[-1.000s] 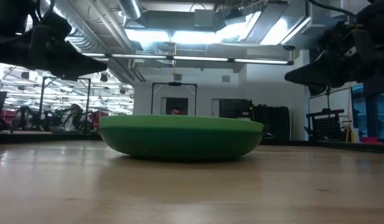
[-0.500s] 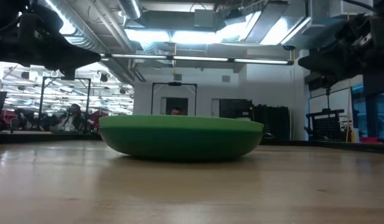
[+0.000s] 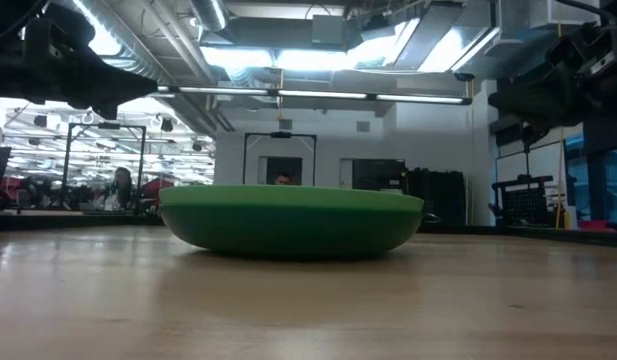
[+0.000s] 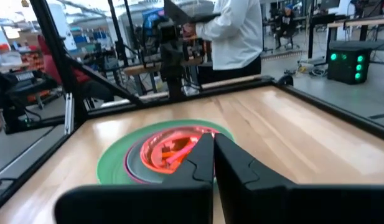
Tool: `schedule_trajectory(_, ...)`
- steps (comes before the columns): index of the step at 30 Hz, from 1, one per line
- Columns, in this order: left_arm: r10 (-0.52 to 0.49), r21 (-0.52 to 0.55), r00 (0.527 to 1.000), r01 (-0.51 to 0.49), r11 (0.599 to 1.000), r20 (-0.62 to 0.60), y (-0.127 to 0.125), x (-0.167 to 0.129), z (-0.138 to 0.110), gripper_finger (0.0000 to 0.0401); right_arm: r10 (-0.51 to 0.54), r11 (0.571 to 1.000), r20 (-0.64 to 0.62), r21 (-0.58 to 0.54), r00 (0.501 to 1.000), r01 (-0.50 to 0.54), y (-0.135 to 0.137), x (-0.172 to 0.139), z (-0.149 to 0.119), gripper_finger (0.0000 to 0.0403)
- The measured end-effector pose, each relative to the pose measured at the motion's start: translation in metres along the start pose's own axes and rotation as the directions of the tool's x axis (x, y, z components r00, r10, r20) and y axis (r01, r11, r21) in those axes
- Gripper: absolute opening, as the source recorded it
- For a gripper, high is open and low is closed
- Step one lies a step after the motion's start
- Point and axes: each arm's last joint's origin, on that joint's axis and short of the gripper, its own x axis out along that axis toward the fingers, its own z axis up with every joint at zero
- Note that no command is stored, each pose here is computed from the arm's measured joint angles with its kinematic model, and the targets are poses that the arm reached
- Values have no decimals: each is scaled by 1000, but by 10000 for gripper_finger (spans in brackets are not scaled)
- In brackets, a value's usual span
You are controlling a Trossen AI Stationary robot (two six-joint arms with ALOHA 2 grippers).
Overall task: Stack plastic plates
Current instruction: Return to Home Position
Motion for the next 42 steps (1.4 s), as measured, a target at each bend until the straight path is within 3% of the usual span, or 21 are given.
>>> schedule_trajectory(5, -19, 85, 1000, 20, 996, -12, -1, 1, -1, 6, -3, 1000, 1, 0, 1000, 3, 0, 0, 0, 8)
schedule_trajectory(42, -18, 86, 1000, 19, 996, -12, -1, 1, -1, 6, -4, 1000, -2, -1, 1000, 4, 0, 0, 0, 8)
